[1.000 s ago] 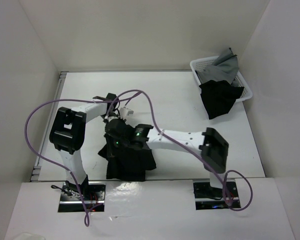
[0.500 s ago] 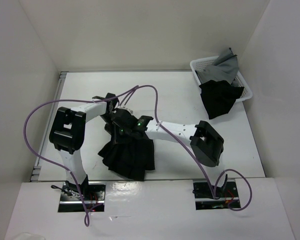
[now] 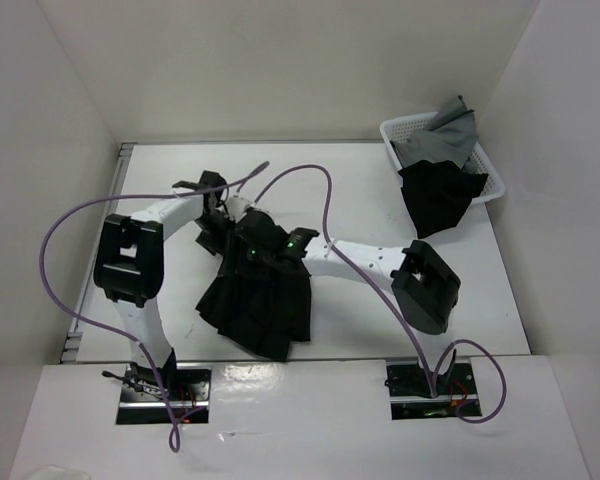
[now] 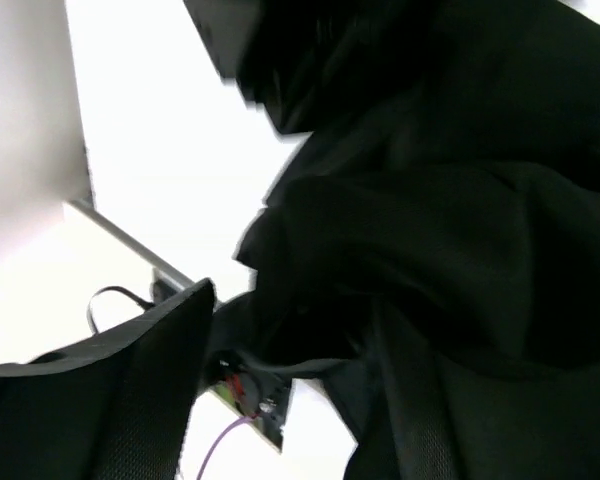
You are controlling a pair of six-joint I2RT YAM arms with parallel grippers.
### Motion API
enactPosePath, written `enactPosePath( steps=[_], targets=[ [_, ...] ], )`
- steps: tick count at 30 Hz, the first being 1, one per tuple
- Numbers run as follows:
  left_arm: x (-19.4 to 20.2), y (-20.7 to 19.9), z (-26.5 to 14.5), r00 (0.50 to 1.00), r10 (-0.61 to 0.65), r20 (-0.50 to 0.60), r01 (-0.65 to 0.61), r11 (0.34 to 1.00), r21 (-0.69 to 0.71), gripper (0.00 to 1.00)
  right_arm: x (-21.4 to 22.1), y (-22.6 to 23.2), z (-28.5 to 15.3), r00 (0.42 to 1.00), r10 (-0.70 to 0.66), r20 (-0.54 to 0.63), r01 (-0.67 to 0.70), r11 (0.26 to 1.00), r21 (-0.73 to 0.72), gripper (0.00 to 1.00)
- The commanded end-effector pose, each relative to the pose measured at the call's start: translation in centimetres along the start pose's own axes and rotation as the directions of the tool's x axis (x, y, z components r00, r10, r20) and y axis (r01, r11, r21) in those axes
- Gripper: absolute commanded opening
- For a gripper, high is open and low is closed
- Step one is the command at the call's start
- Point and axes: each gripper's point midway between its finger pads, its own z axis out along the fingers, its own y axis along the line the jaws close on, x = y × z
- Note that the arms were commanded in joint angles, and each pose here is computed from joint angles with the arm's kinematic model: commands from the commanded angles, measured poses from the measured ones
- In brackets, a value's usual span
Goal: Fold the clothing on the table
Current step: Fold the skirt
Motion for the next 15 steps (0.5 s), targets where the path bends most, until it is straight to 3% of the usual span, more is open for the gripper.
enactPosePath(
  steps=[1, 6, 9, 12, 15],
  targets=[
    [-3.3, 4.6, -5.1, 0.986, -0.036, 0.164, 0.063, 0.984, -0.166, 0.71, -3.1, 5.7, -1.3, 0.995, -0.050, 0.085, 0.063, 0.984, -0.164, 0.72],
    [-5.2, 8.6, -12.4, 0.951, -0.028, 0.307, 0.137, 0.929, -0.343, 0.78, -5.2, 10.4, -6.0, 0.983, -0.074, 0.170, 0.122, 0.948, -0.293, 0.78],
    [-6.0, 8.1, -16.4, 0.936, 0.029, 0.351, 0.115, 0.917, -0.383, 0.79, -5.7, 11.0, -9.7, 0.969, -0.101, 0.227, 0.159, 0.954, -0.254, 0.80],
    [-5.6, 5.9, -19.2, 0.930, 0.093, 0.356, 0.039, 0.937, -0.346, 0.79, -4.6, 7.4, -11.1, 0.976, -0.070, 0.205, 0.102, 0.983, -0.151, 0.80],
    [-3.8, 0.5, -19.5, 0.938, 0.186, 0.292, -0.119, 0.965, -0.233, 0.79, -3.4, 2.8, -15.0, 0.973, 0.041, 0.228, -0.015, 0.993, -0.116, 0.80]
  ],
)
